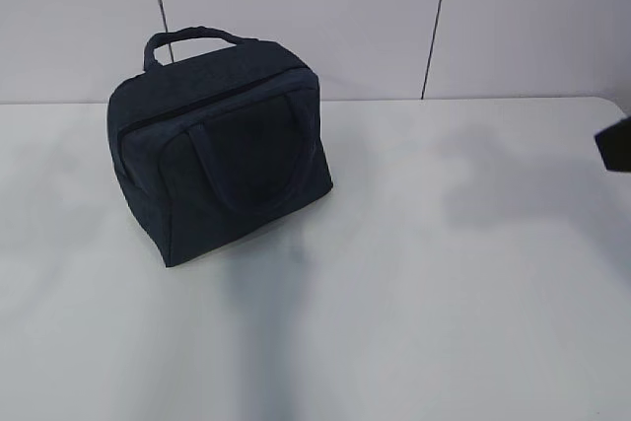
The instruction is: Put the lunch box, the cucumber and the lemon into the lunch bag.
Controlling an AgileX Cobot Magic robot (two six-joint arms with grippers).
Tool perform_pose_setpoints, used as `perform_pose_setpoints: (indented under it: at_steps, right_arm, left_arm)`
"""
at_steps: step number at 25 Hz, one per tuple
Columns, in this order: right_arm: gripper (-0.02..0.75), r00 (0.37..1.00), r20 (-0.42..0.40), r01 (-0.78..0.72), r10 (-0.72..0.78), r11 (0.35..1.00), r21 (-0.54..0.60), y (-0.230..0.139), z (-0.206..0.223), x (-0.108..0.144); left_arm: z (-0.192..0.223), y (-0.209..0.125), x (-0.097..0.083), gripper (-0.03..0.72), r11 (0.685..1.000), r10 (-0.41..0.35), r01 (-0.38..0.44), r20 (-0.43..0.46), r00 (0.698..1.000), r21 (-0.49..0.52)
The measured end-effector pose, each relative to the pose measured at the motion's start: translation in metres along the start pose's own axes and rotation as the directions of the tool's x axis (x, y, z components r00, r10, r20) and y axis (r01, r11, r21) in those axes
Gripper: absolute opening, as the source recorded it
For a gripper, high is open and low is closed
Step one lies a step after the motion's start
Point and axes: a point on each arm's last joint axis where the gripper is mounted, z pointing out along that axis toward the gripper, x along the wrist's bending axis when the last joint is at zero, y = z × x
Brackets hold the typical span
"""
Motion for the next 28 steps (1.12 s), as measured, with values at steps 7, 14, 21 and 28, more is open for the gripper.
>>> perform_pose_setpoints:
  at_steps: [7,14,21,28]
  right_arm:
    - [0.367,1.0,0.026,0.014,-0.012,0.996,-0.085,-0.052,-0.026,0.026]
    - [0.367,0.999,0.044,0.001,0.006,0.987,-0.159,-0.101,-0.036,0.044]
    - [0.367,0.998,0.069,0.004,0.01,0.981,-0.195,-0.129,-0.046,0.055]
    - [0.367,0.996,0.091,0.007,0.014,0.975,-0.223,-0.151,-0.052,0.062]
  left_arm:
    - [-0.029,-0.034,-0.005,0.465,0.997,0.013,-0.016,-0.045,0.999,-0.07]
    - [-0.048,-0.055,-0.009,0.465,0.992,0.008,-0.017,-0.068,0.998,-0.124]
    - [-0.064,-0.073,-0.008,0.465,0.993,0.001,-0.016,-0.13,0.992,-0.117]
    - [-0.076,-0.099,-0.006,0.465,0.987,-0.027,-0.004,-0.19,0.981,-0.16]
